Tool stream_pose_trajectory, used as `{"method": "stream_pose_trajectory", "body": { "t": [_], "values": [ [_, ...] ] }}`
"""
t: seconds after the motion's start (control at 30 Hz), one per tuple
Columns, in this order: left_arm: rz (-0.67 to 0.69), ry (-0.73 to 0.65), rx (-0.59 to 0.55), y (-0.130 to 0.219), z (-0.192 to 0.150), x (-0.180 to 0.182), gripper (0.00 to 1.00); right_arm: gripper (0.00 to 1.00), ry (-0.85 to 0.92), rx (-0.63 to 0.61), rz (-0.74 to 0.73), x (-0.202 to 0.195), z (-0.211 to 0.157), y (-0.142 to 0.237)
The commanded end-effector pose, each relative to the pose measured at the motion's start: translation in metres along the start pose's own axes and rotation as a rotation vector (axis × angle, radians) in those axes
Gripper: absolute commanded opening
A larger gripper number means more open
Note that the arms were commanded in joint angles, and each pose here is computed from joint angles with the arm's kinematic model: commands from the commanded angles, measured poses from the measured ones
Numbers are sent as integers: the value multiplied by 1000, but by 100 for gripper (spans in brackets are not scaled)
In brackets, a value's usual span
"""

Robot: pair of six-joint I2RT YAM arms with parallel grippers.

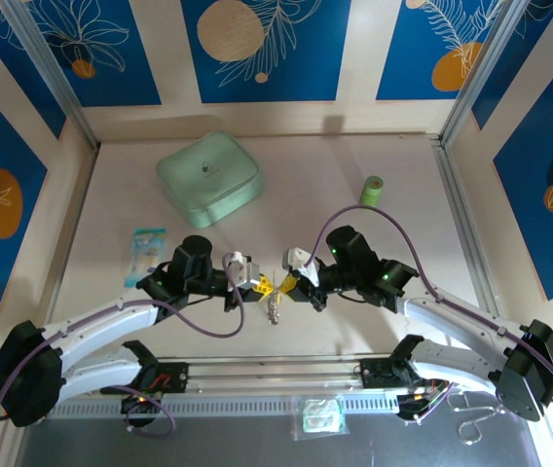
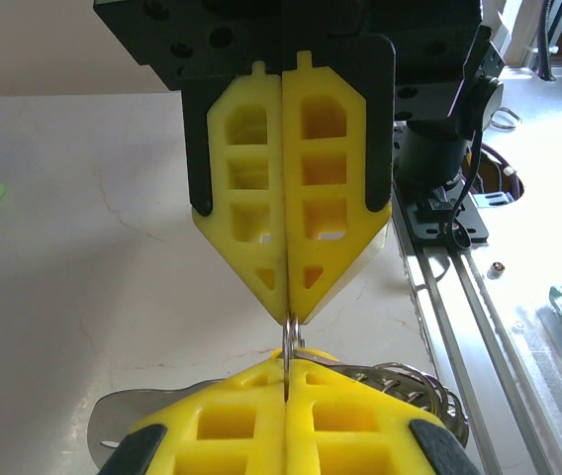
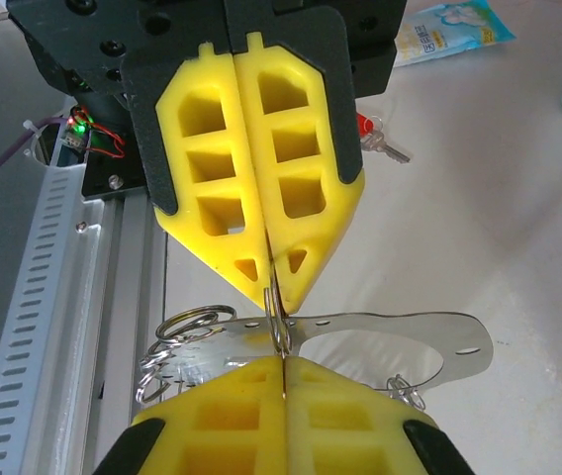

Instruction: Put the keys on the keyring

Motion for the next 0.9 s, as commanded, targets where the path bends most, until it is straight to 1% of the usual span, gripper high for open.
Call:
{"method": "stream_pose_trajectory", "body": {
  "t": [0.0, 0.03, 0.27, 0.37, 0.57, 0.63, 0.7, 0.73, 0.87],
  "values": [
    [-22, -40, -47, 1, 9, -5, 0, 1, 7, -8, 36, 4, 3, 2],
    [-18, -42, -48, 1, 9, -4, 0, 0, 9, -11, 38, 5, 3, 2],
    [-28, -48, -71, 2, 12, -6, 0, 0, -3, 19, 16, -1, -5, -3],
    [-34, -49, -81, 2, 13, -6, 0, 0, -28, 31, 35, -1, -7, -8],
    [-39, -48, -82, 1, 13, -7, 0, 0, -22, -8, 37, 1, -4, -8],
    [-39, -49, -82, 1, 12, -7, 0, 10, -17, -16, 16, 0, -4, -5],
    [-40, -49, -81, 1, 12, -7, 0, 16, -8, -26, 5, 1, -3, -2],
    [-39, -49, -82, 1, 12, -7, 0, 18, -2, -37, 3, 2, -2, -1],
    [-38, -49, -83, 1, 12, -7, 0, 18, 12, -72, 22, 5, 2, 1]
  ]
}}
Point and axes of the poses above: each hand's point on the last joint's axis, 136 mm out from that joint toward the fingers, its own y axis back along the fingers, its own x axis along the line the jaws close on, z = x × y, the point moved 6 cm from there along y, back along the fingers, and after that the axes turned 4 degrees about -y, right-handed, at the moved point
